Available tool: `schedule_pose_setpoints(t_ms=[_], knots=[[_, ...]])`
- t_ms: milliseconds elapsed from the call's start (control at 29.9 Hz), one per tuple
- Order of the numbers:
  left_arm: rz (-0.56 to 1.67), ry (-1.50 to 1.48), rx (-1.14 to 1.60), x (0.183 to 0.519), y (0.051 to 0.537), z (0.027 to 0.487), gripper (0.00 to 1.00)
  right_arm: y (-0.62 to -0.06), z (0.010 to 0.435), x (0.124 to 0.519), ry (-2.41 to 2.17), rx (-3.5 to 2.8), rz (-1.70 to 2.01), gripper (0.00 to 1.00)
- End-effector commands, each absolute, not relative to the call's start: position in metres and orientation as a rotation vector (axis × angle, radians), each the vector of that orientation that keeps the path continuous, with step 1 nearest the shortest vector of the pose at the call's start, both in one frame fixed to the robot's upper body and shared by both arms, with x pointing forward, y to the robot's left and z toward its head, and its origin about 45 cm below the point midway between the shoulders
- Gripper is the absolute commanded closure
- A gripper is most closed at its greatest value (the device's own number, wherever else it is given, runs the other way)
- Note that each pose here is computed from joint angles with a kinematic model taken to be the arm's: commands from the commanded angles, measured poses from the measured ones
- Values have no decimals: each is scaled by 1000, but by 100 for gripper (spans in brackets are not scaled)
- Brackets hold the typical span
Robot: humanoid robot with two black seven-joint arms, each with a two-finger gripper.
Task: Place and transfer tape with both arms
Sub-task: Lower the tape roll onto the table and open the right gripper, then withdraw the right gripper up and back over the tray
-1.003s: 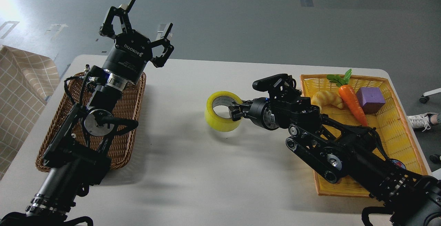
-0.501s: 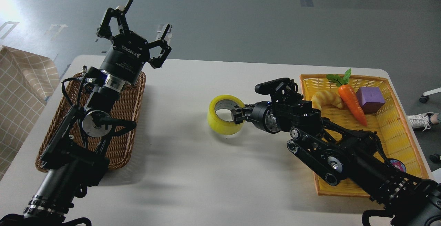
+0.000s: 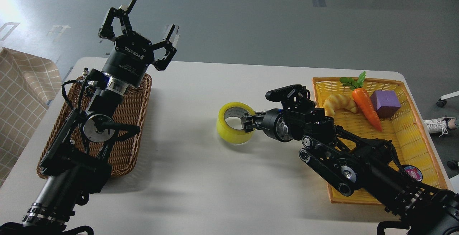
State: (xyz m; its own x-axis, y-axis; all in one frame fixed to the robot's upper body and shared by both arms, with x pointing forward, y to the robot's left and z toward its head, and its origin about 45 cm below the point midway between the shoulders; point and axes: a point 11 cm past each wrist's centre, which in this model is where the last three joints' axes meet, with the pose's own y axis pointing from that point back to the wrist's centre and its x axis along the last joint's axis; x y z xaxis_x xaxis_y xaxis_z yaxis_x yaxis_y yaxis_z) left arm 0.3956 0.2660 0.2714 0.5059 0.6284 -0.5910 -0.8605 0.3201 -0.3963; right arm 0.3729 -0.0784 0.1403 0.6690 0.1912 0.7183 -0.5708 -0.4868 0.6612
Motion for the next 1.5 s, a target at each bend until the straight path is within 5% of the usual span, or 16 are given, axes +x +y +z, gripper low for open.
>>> schedule_pose_setpoints(t_ms=[0,134,234,602,903,1304,1471], knots=[[1008,358,-749,396,267,272,1,-78,139,372,-297,1871,938,79],[1010,355,-747,396,268,272,1,-79,140,372,-301,1871,939,75],[1014,351,-746,396,271,273,1,-79,139,372,-300,1871,937,49],[1024,343,-749,396,276,274,1,-79,140,373,-303,1871,935,33],[1028,340,-751,396,278,275,1,-81,173,396,-412,1900,955,7],[1024,339,-743,396,277,275,1,-111,288,428,-819,2040,1039,1],[1035,320,-691,396,284,273,1,-153,299,421,-959,2134,942,1]])
